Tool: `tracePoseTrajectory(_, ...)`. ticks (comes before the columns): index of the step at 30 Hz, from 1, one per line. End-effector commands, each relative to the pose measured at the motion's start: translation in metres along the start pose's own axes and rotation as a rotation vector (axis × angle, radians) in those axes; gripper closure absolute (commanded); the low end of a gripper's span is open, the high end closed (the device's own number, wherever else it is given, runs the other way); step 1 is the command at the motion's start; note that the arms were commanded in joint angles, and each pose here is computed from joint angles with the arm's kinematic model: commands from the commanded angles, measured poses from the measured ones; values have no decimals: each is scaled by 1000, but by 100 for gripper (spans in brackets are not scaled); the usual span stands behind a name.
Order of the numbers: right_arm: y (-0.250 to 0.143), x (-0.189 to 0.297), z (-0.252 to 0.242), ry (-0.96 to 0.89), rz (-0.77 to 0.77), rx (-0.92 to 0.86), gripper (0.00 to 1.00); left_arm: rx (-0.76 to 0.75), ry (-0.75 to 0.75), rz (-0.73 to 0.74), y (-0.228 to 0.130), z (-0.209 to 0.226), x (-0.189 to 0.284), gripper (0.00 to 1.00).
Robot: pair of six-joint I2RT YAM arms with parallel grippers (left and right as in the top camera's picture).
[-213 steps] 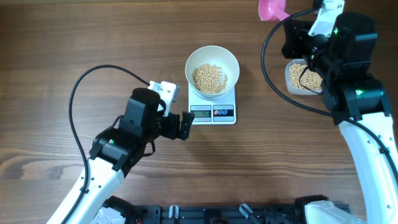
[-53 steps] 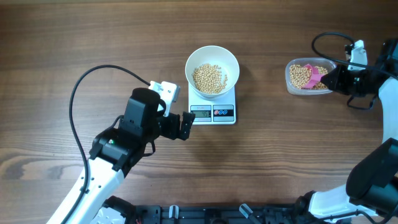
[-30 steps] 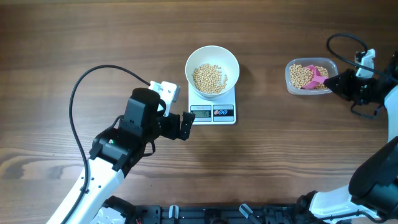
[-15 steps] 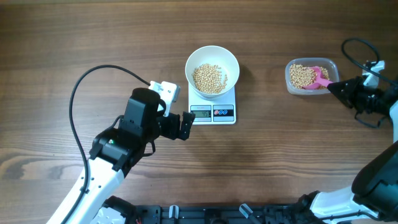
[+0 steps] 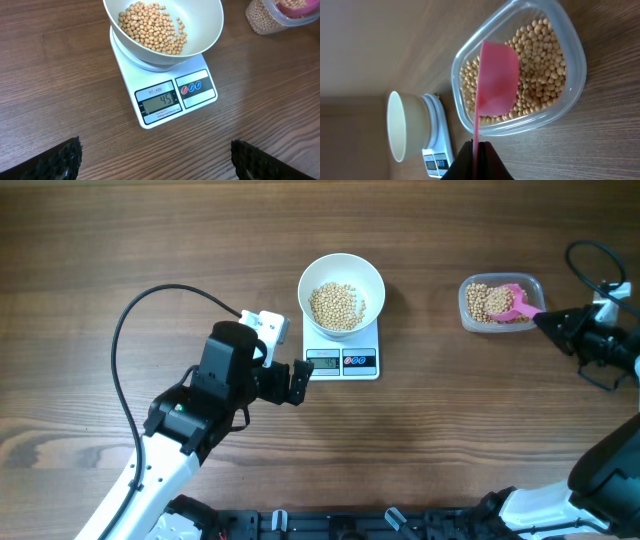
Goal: Scoop item into bowl and weigh 150g on scale
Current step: 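Drag the pink scoop through the soybeans to fill it, then carry the filled scoop left over the white bowl with the right gripper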
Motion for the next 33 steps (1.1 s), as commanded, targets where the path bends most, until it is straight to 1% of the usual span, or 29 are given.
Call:
tracePoseTrajectory(1,1,5,-1,83,-1,-35,96,-16,-5,-13,1,-1,3,0)
tracePoseTrajectory(6,2,13,1,155,-14,-52,96,-16,-5,-13,1,-1,3,0)
tracePoseTrajectory(21,-5,14,0,151,17,-107,96,-16,-5,-13,1,-1,3,0)
tracePoseTrajectory(26,-8,17,12,266,30,-72,96,-16,-5,-13,1,-1,3,0)
tracePoseTrajectory(30,-9,17,13,274,38,-85,96,-16,-5,-13,1,-1,3,0)
tracePoseTrajectory(33,-10,18,17,315,45,-92,96,-16,-6,-13,1,-1,3,0)
Point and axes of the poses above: each gripper's point midway between its finger pads, its own x axis back along the fingers, its own z axis along the line the jaws close on, y = z × x, the point moved 6 cm from there along x, back along the fingers, and after that the axes turned 9 degrees about -x, right-handed, at the moved point
